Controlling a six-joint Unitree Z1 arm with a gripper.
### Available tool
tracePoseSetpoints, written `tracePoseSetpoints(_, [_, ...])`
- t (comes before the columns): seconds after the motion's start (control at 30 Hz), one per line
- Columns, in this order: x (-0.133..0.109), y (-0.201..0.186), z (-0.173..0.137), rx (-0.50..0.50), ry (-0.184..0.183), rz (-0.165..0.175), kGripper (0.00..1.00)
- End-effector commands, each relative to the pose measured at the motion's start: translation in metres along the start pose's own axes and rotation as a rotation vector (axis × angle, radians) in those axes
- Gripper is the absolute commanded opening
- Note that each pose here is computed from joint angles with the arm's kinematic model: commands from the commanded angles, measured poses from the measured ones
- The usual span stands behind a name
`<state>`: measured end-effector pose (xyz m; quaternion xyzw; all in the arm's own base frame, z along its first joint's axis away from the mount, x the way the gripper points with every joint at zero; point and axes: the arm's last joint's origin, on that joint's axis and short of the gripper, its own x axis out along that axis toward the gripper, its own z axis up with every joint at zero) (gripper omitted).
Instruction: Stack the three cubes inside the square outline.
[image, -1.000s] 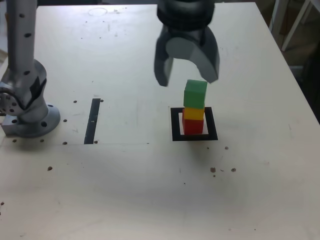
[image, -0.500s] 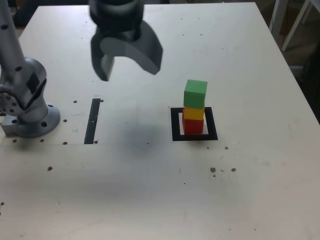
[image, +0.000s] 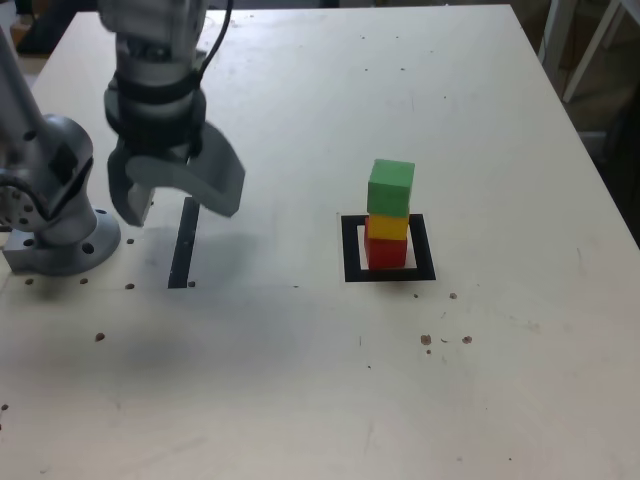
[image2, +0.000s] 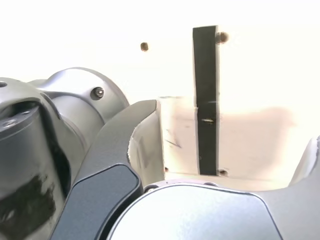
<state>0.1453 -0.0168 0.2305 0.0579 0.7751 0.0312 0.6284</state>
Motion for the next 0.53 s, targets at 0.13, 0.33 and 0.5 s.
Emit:
tracePoseSetpoints(0.13, [0.013, -0.002, -0.001, -0.003, 0.000, -0.024, 1.00])
tracePoseSetpoints(0.33, [0.018, -0.003, -0.001, -0.003, 0.000, -0.033, 1.00])
tracePoseSetpoints(0.5, [0.018, -0.003, -0.001, -0.003, -0.003, -0.035, 1.00])
